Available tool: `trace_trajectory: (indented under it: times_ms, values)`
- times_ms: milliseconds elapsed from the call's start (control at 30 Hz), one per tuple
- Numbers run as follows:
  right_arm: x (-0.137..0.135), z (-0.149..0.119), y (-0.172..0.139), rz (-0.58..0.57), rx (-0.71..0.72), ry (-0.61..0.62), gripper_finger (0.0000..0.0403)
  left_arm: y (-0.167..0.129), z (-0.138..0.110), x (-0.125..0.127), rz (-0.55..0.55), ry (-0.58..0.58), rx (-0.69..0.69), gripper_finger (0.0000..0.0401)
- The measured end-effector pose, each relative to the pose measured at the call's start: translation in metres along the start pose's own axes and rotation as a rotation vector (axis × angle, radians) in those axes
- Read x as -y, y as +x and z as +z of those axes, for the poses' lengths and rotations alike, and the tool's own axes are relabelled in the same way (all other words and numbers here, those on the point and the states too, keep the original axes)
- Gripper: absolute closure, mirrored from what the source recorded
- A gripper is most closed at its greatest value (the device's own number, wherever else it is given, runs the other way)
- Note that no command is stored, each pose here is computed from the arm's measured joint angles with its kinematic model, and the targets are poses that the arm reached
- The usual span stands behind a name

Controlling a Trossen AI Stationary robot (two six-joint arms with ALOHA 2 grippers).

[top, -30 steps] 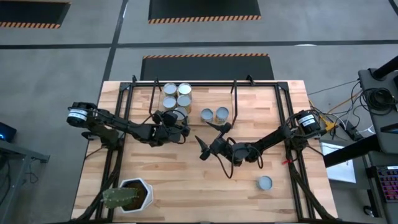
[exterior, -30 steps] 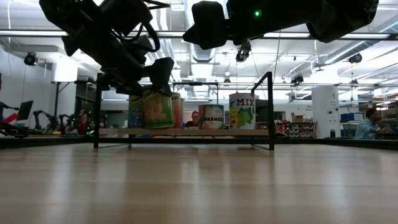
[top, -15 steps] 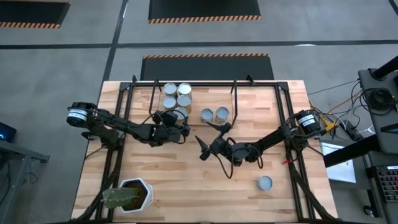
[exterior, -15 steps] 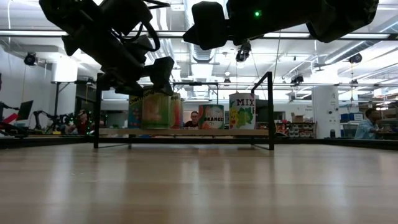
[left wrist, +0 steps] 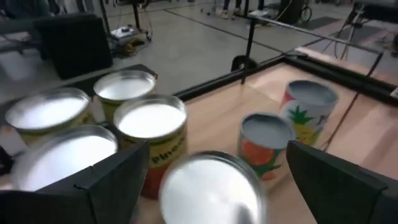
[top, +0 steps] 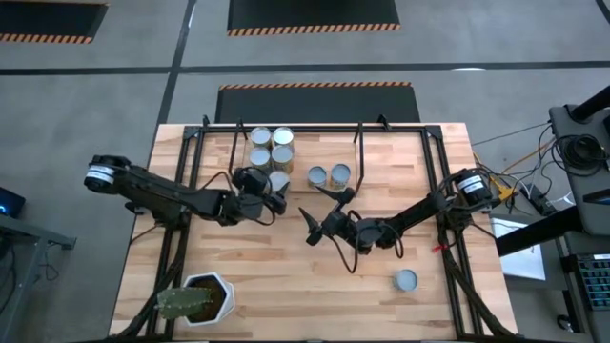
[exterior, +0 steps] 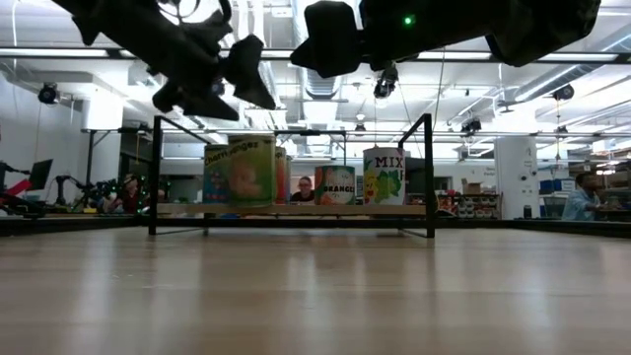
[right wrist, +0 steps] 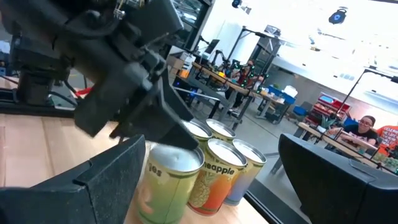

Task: Pick and place cans onto a shelf
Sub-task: Put the large canned oranges on the shelf

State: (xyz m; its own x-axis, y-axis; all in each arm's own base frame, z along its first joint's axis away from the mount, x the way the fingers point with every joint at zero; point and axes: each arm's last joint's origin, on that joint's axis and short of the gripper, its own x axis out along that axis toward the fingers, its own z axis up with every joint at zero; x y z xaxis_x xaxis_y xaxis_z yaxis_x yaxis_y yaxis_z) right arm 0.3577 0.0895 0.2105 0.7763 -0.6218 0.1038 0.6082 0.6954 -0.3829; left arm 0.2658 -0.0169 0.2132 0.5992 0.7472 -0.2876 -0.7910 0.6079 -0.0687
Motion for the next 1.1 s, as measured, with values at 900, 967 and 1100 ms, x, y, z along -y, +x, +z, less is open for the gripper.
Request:
trace_trajectory:
  times_ms: [900, 967, 1100]
  values:
    - [-0.006, -0.02, 0.008, 0.599, -0.168, 0.094, 0.007, 0.019, -0.012, -0.003, 0.153, 0.205, -0.06, 0.0074]
    - [-0.002, -0.032, 0.017, 0.619, -0.249, 0.109, 0.009, 0.019, -0.012, -0.003, 0.153, 0.204, -0.06, 0.0074]
    - [-0.004, -0.049, 0.036, 0.662, -0.275, 0.186, 0.0155, 0.019, -0.012, -0.003, 0.156, 0.203, -0.057, 0.0074]
